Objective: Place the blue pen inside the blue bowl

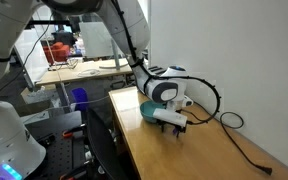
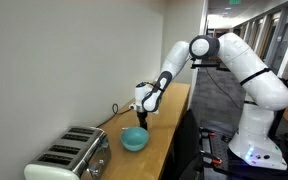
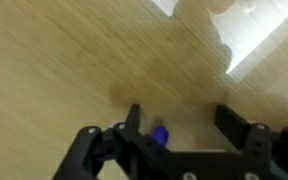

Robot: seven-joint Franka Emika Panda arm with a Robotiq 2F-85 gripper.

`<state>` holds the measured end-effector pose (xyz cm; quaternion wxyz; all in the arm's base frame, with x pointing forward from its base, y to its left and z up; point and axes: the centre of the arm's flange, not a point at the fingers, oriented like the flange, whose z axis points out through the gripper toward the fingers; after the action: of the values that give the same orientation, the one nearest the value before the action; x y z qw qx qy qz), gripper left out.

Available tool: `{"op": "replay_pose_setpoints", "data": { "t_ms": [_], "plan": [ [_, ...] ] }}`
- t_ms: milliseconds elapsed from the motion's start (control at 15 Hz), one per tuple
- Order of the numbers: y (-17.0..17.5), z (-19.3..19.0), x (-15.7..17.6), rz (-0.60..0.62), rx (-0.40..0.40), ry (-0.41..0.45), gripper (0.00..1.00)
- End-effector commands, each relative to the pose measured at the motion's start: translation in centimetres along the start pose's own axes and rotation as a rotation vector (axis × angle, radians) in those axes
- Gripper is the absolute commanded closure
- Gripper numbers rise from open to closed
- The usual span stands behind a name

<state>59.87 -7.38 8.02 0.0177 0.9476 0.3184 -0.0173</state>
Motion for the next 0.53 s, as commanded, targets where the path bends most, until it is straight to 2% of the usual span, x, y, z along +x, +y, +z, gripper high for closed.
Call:
{"op": "replay_pose_setpoints", "data": {
  "t_ms": [0, 67, 133, 200, 467],
  "plan": [
    [-1.5, -0.1, -1.0, 0.013, -0.042, 0.005, 0.09],
    [-1.6, -0.1, -1.1, 0.01, -0.045, 0.009, 0.09],
    [-1.6, 0.0, -1.0, 0.011, -0.051, 0.011, 0.01],
    [0.0, -1.1, 1.0, 0.013, -0.052, 0.01, 0.0],
    [1.7, -3.9, 3.3, 0.015, -0.075, 0.039, 0.0]
  ]
}}
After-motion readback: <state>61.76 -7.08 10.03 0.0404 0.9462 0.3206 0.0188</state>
